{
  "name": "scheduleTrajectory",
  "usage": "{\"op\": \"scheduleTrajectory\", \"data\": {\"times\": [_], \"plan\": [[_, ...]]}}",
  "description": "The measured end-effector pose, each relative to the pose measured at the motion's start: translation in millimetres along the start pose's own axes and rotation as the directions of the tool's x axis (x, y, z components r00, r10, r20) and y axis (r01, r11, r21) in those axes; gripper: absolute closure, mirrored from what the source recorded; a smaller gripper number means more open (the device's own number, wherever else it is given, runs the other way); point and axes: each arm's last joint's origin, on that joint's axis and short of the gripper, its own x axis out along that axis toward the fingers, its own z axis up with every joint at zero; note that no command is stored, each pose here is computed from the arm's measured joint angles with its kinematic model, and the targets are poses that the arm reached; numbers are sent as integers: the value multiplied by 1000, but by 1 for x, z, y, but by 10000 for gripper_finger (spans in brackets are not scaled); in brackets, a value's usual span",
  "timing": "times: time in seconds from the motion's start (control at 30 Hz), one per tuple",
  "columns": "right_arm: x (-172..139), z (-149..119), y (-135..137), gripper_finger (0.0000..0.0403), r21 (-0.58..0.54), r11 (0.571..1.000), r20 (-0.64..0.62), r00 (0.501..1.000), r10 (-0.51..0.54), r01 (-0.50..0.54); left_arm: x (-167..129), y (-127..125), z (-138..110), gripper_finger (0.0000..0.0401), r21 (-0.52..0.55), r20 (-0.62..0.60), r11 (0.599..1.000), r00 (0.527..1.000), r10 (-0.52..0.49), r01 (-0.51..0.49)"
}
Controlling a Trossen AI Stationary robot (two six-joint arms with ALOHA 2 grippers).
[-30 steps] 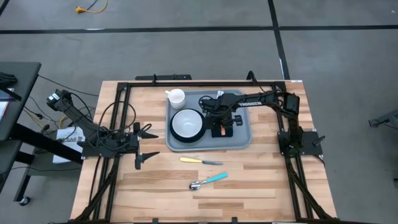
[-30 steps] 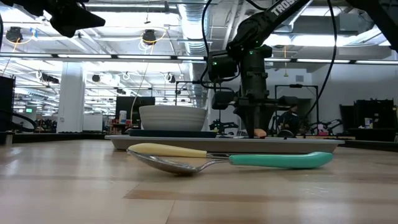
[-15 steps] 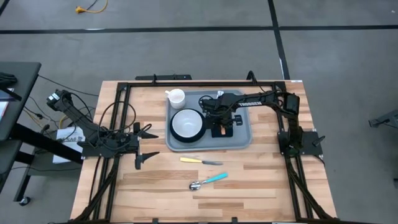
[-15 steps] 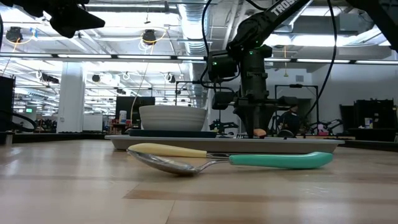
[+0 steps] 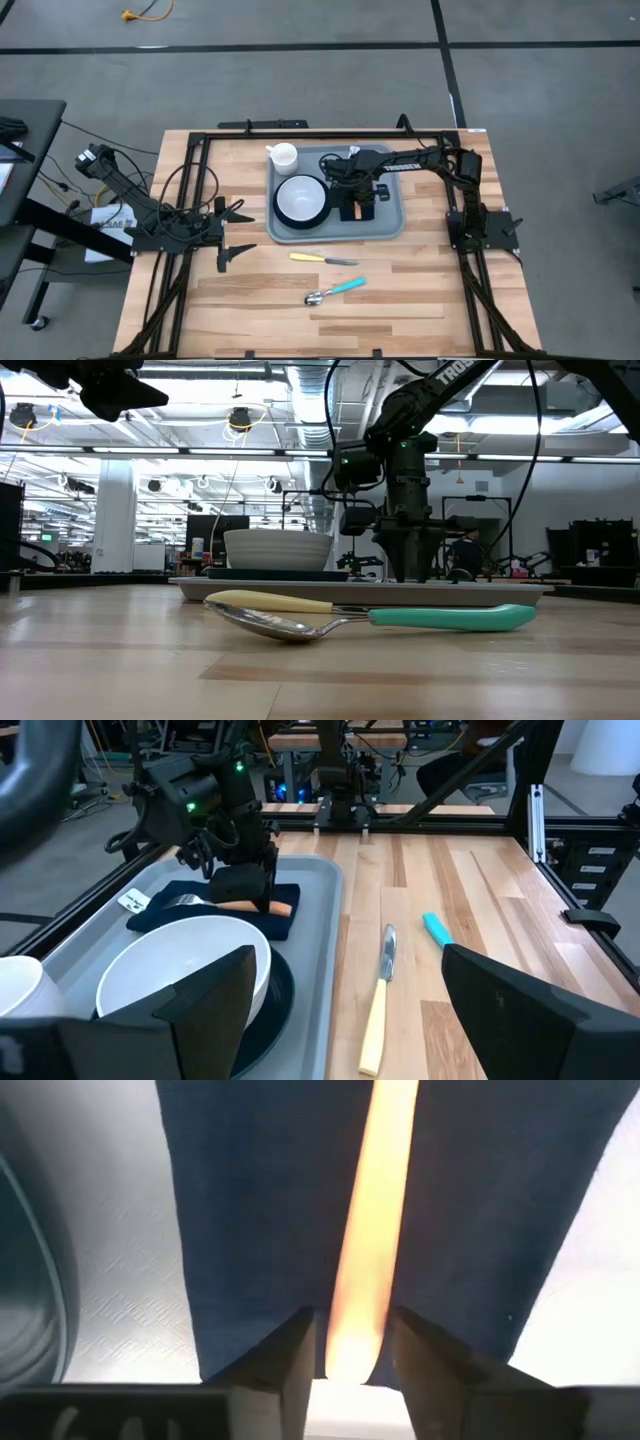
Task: Set up tray
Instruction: Put the orange fork on top of the black napkin on the gray tray, then put the green spoon on top of the black napkin on the gray tray
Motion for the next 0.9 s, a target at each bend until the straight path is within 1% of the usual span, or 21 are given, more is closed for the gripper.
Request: {"op": "scheduleTrajectory", "data": {"times": [0.2,0.33,0.5,0.67,0.73,0.8,0.9], "plan": [[0,0,0,230,-8,1000,15,1000,-5,5,0,0,0,92,0,0,1000,1000,-2,2],[0,3,-1,208,-29,1000,22,1000,-7,8,0,0,-1,92,5,-5,1000,1000,-1,1],[-4,3,-2,198,-79,997,32,999,-3,5,0,0,0,92,4,-4,1000,1000,-1,1],[-30,-3,-7,199,-94,996,132,991,18,-5,0,0,0,92,3,-3,1000,1000,0,0],[-46,-10,-9,200,-128,991,167,985,48,-26,0,0,0,92,3,-3,1000,1000,0,0],[-59,-20,-10,202,-187,981,198,976,86,-48,0,0,0,92,3,-3,1000,1000,-1,1],[-75,-42,-8,205,-310,949,228,964,140,-64,0,0,0,92,3,-3,1000,1000,0,0]]}}
